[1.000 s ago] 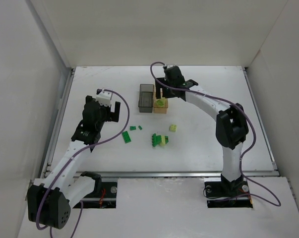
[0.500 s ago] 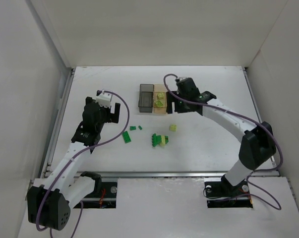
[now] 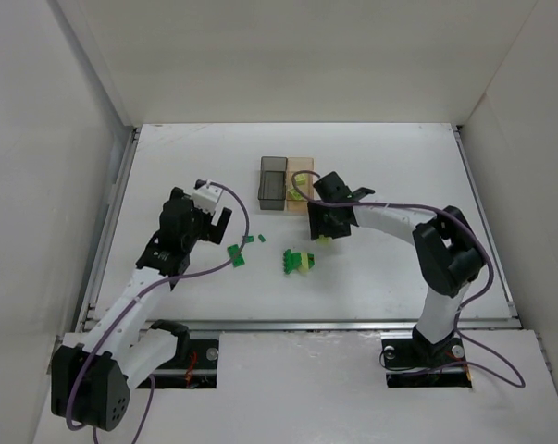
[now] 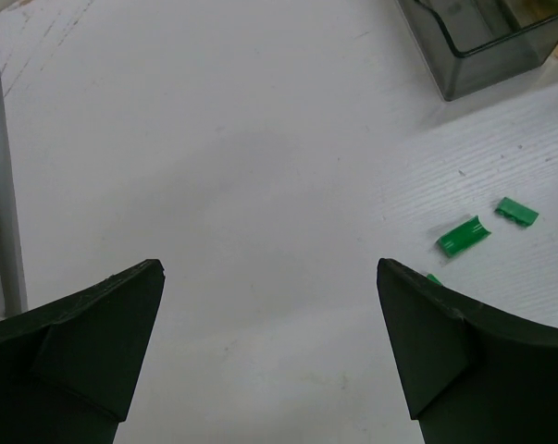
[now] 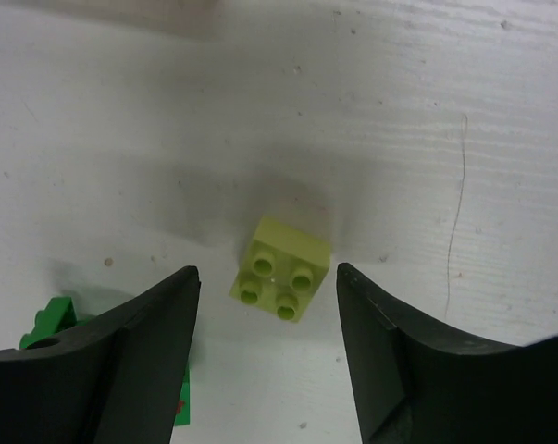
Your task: Sort the legos into containers by color
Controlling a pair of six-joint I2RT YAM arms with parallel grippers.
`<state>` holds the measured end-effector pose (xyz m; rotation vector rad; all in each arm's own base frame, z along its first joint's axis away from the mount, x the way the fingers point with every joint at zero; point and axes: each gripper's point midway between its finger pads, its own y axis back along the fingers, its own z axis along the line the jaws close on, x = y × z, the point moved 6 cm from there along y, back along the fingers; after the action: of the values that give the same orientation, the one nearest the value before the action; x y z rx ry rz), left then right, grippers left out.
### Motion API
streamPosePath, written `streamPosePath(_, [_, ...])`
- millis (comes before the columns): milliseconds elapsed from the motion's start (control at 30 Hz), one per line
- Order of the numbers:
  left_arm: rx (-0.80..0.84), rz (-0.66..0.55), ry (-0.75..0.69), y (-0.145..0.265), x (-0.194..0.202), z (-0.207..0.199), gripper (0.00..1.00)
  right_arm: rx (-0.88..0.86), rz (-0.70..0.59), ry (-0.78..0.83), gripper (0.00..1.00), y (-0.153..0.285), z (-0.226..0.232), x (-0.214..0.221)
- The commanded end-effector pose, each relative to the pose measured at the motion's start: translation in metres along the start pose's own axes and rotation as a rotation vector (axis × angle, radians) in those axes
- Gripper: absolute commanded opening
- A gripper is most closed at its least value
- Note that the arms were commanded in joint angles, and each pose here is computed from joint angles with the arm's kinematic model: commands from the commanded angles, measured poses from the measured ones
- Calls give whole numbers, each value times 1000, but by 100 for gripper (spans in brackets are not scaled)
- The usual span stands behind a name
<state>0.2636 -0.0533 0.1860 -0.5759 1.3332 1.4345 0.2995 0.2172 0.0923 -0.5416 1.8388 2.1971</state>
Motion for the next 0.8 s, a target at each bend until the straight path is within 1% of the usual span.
streamPosePath(0, [14,-7,-69,3,6,-1,98,-18,-57,-1,66,-10,9,-17])
streamPosePath(67, [18,5,-126,3,11,0,97,-12,-45,0,62,-15,8,-15])
streamPosePath(100, [22,17,-143,2,16,-1,97,-12,-45,0,58,-15,8,-15])
streamPosePath(167, [16,31,-175,2,21,0,97,1,-30,-8,56,-19,3,-12])
streamPosePath(200, [11,42,-199,2,23,2,98,3,-27,-8,46,-20,0,-7])
streamPosePath(267, [11,42,-213,2,23,2,98,0,-44,-28,32,-18,-3,-9])
streamPosePath(300, [31,56,-223,3,26,0,98,-5,-52,-29,23,-15,-3,-10])
streamPosePath(333, [51,61,-257,3,27,-1,98,-3,-78,-31,8,-8,-3,-15])
streamPosePath(367, [106,60,-283,3,29,-6,99,22,-91,-32,1,-2,-6,-16])
streamPosePath(400, [165,96,-320,6,38,-11,99,33,-113,-34,0,5,-7,-21])
streamPosePath(467, [298,101,-393,7,38,-21,99,43,-190,-33,0,31,-8,-34])
streamPosePath(500, [334,110,-432,8,39,-23,99,69,-244,-33,0,42,-10,-44])
streamPosePath(567, [385,162,-425,8,49,-28,99,60,-366,-48,0,71,-7,-68])
streamPosePath(667, [402,164,-445,6,46,-28,99,38,-489,-38,0,93,1,-98])
streamPosePath(700, [418,166,-454,4,47,-30,99,5,-523,-10,0,92,8,-110])
streamPosePath(733, [426,162,-452,4,47,-31,99,-25,-522,9,0,90,15,-116])
streamPosePath(767, [431,168,-460,5,48,-31,99,-57,-562,17,0,99,26,-136])
